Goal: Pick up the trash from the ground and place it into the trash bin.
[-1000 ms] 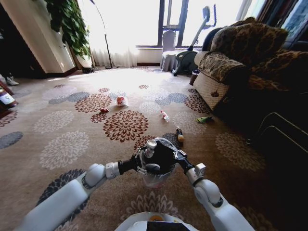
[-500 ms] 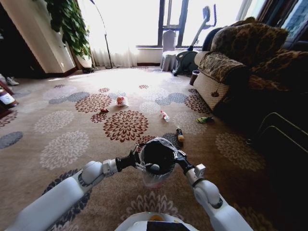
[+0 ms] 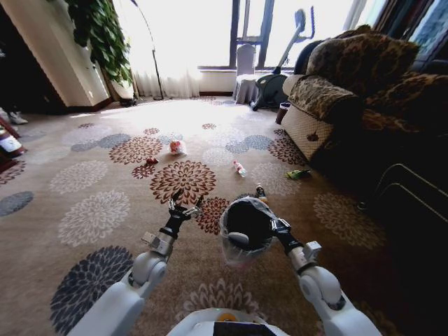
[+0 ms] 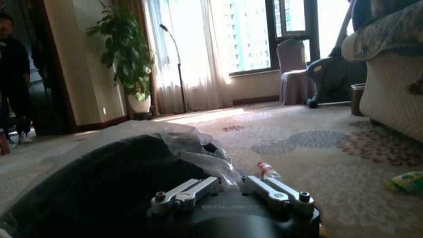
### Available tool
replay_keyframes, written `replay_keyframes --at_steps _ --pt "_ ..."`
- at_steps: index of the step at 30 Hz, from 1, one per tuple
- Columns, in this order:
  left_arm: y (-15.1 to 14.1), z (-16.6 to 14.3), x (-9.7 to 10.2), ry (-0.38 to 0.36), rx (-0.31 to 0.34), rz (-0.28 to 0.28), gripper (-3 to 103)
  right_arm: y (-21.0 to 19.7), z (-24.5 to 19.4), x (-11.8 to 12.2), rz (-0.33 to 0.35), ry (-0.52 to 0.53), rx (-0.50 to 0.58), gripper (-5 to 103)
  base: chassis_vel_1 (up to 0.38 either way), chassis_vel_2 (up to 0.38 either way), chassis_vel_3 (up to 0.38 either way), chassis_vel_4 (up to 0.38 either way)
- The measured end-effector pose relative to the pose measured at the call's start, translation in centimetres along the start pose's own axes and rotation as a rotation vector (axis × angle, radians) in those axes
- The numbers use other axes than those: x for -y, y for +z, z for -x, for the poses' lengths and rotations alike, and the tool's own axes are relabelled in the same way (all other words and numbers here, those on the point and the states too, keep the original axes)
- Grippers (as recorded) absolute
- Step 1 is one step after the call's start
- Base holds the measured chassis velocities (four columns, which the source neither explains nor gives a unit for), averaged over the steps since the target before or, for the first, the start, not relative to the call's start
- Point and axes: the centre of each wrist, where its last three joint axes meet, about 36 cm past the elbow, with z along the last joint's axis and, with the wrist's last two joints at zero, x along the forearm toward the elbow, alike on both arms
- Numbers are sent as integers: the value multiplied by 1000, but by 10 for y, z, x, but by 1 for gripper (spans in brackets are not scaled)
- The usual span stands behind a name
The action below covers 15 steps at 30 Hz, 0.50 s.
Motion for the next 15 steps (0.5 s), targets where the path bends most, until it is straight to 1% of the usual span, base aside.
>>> replay_keyframes --at_steps 5,8,10,15 --pt "5 -1 -1 -32 -25 -4 100 1 -3 -5 9 2 8 0 -77 -75 89 90" --pt "7 -2 -2 -42 -35 -4 100 2 -4 -5 10 5 11 0 -152 -142 188 143" --pt "9 -3 -3 -49 -43 -7 100 2 -5 -6 10 5 13 0 -198 -211 211 192" --pt "13 -4 -2 -61 -58 -18 100 1 -6 -9 13 0 19 0 -288 -308 255 259"
